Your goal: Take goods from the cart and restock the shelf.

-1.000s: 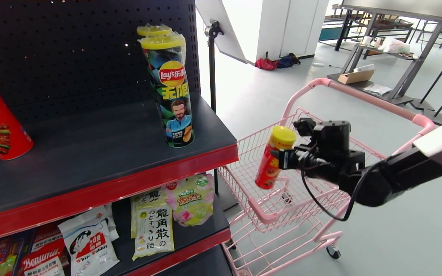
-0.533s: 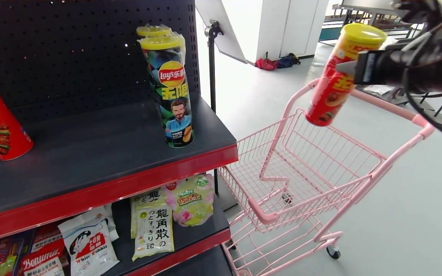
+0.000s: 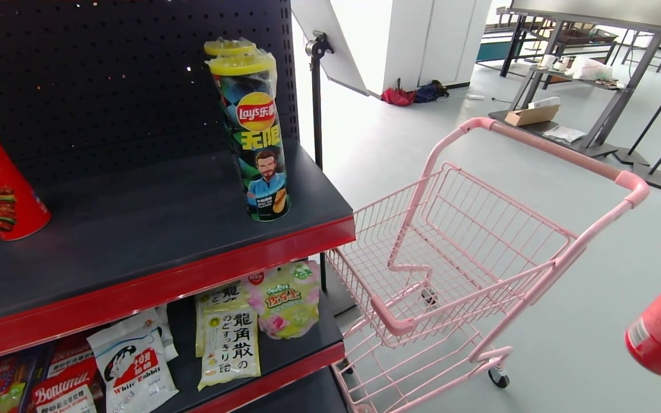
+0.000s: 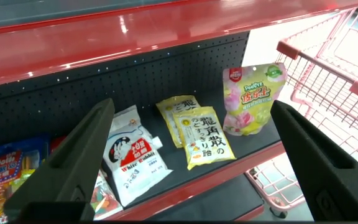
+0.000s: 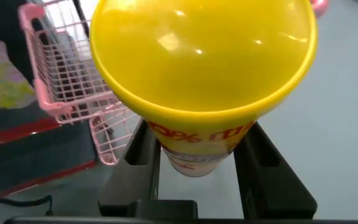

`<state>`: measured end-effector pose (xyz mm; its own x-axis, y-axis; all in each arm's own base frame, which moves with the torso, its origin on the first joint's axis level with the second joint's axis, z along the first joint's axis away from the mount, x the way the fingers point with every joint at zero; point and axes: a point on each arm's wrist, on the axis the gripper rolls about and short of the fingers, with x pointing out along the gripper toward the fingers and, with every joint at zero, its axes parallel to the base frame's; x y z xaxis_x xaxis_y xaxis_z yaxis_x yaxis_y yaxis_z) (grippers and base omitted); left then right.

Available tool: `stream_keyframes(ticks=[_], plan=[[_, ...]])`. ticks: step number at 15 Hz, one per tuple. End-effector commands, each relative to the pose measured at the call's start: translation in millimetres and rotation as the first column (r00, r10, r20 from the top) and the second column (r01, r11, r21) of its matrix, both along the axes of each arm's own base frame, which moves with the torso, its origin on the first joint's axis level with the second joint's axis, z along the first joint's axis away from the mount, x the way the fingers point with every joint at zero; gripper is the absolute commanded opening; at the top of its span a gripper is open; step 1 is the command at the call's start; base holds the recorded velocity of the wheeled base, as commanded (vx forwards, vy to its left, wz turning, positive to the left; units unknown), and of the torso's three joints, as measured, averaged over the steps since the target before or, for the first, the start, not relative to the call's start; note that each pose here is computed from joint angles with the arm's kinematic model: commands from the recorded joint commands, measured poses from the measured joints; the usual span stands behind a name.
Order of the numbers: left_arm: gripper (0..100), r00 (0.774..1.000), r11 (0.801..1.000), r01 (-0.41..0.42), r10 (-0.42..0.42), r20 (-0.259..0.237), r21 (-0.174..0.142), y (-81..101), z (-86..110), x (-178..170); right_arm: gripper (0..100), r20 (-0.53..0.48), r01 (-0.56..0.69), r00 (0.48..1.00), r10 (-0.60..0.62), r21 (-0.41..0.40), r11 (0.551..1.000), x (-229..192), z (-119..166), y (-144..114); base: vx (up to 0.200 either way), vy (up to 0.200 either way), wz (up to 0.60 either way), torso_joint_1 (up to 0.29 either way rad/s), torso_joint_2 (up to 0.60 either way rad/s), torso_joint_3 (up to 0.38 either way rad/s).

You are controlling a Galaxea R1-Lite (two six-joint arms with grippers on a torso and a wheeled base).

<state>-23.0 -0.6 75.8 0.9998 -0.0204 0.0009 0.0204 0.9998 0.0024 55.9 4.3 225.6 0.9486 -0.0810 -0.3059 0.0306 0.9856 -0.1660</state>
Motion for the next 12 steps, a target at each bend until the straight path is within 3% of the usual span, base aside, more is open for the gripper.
stream_keyframes(ticks=[1,4,12], plan=[[100,1.0,1.0,0.001,-0.001,-0.001,0.001,0.0,0.0,0.1,0,0.066,0.058,0.996,-0.058,0.002,0.998,-27.7,-14.4,-6.6,0.0,0.0,0.0,0.0,0.0,0.0],[100,1.0,1.0,0.006,-0.006,-0.001,0.001,-0.1,0.0,0.1,0,0.045,0.049,0.998,-0.049,-0.012,0.999,-20.7,-12.7,-5.6,0.0,0.0,0.0,0.067,-0.2,-0.127],[100,1.0,1.0,0.006,-0.006,-0.001,0.001,-0.1,0.0,0.1,0,0.047,0.015,0.999,-0.014,-0.025,1.0,16.1,-2.6,-0.6,0.0,0.0,0.0,0.198,-0.51,-0.313]])
